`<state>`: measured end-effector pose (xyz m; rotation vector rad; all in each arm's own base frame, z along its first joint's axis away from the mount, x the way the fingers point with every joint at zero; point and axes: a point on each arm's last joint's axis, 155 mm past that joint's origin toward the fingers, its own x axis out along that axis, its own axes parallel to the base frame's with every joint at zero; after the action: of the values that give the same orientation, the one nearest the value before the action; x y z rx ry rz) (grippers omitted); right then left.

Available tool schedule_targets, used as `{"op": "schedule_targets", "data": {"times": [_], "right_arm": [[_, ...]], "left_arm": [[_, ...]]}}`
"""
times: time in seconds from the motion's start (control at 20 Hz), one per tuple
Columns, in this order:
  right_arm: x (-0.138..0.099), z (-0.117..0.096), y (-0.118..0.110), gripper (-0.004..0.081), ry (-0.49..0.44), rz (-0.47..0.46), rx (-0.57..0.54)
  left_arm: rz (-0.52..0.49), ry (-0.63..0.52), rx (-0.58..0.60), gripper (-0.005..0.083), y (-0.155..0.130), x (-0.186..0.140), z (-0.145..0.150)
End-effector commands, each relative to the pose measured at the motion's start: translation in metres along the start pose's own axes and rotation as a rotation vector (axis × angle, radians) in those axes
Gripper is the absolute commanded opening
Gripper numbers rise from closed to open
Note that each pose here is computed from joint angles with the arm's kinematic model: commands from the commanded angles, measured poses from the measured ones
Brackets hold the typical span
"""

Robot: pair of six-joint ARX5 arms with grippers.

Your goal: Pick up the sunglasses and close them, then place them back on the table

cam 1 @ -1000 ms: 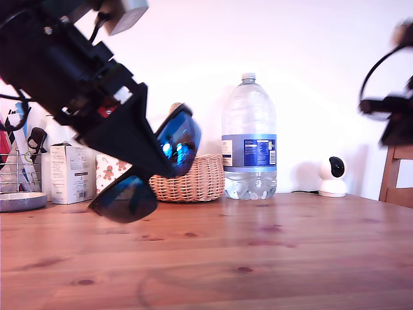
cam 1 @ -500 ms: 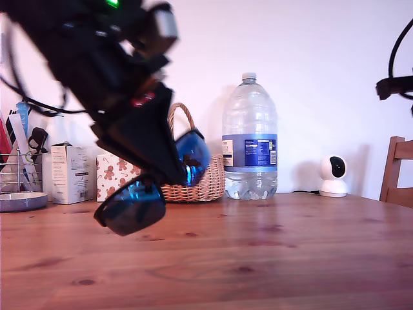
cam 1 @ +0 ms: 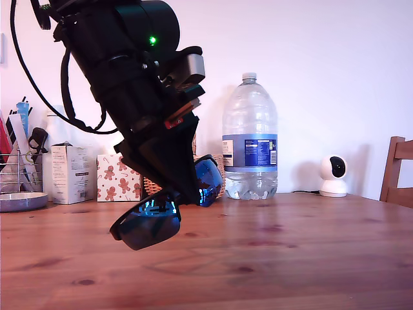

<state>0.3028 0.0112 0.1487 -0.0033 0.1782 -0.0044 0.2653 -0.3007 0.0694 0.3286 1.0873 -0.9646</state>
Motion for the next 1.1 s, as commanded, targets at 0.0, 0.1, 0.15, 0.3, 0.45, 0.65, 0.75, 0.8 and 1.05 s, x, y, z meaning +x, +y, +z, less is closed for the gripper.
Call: {"op": "schedule_targets", "data": {"times": [0.0,0.1,0.15,0.3,0.45,0.65,0.75,0.8,1.05], "right_arm": [[0.000,0.000,-0.014,-0.0010,-0.006,-0.037,0.042],[-0.003,0.003,-0.023,-0.0010,-0.028,-0.066,0.070],[-0.004,0.003,-0.025,-0.0010,-0.035,-0.070,0.080],[-0.008,-0.005,-0.026,-0.0010,-0.035,-0.078,0.080],[-0.010,-0.015,-0.026,-0.0010,-0.005,-0.077,0.080],[-0.012,-0.010,-0.024,-0.0010,-0.022,-0.070,0.080],[-0.013,-0.010,-0.022,-0.0010,-0.023,-0.064,0.079],[-0.013,-0.010,-0.021,-0.0010,-0.022,-0.062,0.078],[-0.013,-0.010,-0.020,-0.0010,-0.021,-0.055,0.080]], "left_arm": [[-0.022,-0.008,-0.020,0.0072,-0.001,0.002,0.003],[-0.034,0.001,-0.044,0.0072,-0.001,0.006,0.002],[-0.040,0.011,-0.057,0.0072,-0.001,0.010,0.000],[-0.066,0.049,-0.084,0.0072,-0.001,0.021,-0.006],[-0.095,0.126,-0.123,0.0072,-0.002,0.030,-0.016],[-0.129,0.287,-0.212,0.0072,-0.001,0.041,-0.028],[-0.131,0.323,-0.228,0.0072,0.002,0.049,-0.027],[-0.127,0.327,-0.229,0.0073,0.005,0.053,-0.026],[-0.122,0.309,-0.233,0.0174,0.012,0.057,-0.016]]}}
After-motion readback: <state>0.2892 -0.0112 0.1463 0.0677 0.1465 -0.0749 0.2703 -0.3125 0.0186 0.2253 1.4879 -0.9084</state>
